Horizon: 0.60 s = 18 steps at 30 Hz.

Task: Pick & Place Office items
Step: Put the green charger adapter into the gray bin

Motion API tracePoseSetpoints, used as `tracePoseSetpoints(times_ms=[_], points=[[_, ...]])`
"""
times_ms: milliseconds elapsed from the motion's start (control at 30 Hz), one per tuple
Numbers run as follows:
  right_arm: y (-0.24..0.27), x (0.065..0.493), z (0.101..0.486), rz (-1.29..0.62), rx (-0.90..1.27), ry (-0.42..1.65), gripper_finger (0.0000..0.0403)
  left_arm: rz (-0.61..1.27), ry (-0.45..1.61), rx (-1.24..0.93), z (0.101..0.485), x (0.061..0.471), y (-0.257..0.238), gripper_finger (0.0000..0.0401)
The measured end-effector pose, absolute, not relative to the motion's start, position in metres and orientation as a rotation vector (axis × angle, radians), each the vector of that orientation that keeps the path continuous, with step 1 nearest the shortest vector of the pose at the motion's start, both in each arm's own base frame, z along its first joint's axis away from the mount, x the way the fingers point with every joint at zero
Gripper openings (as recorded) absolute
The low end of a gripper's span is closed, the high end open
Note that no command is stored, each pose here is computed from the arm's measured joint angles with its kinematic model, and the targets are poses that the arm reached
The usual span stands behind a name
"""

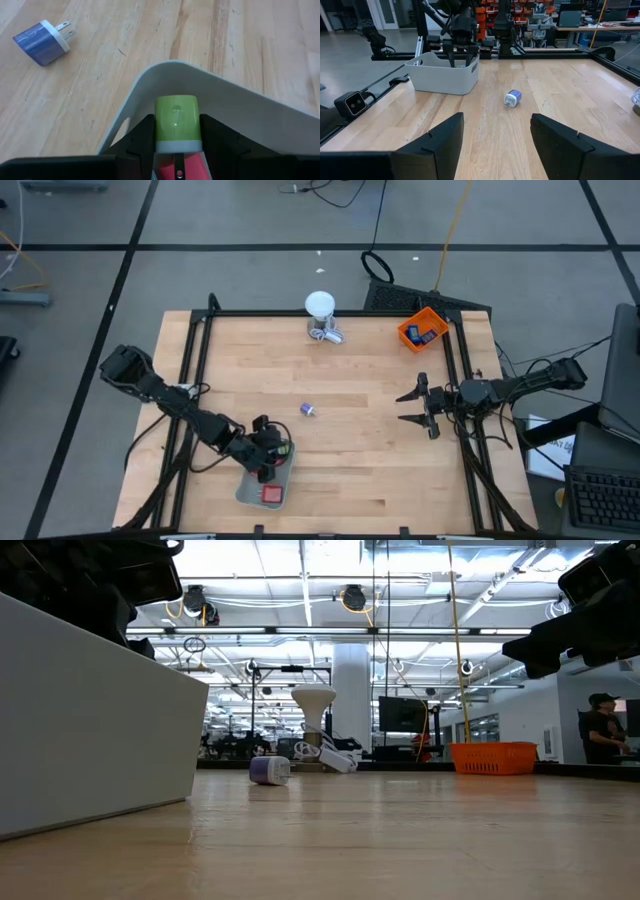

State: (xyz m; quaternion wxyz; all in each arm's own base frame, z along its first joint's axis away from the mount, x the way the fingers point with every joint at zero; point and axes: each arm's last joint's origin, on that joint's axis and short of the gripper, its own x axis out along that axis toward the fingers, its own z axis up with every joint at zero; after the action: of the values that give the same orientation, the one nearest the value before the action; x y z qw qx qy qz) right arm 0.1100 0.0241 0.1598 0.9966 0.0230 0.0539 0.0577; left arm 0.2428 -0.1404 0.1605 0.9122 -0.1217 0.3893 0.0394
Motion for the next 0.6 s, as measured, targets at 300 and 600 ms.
tracePoseSetpoints(times_ms=[300, 600], points=[[0.0241, 0.1099, 0.1598, 0.116, 0.046, 0.108, 0.022, 0.082, 0.802, -0.25, 0.1604, 0.2428, -0.1403, 0.015], [0.024, 0.1099, 0.1598, 0.115, 0.046, 0.108, 0.022, 0.08, 0.801, -0.241, 0.1605, 0.2428, -0.1403, 0.0134]])
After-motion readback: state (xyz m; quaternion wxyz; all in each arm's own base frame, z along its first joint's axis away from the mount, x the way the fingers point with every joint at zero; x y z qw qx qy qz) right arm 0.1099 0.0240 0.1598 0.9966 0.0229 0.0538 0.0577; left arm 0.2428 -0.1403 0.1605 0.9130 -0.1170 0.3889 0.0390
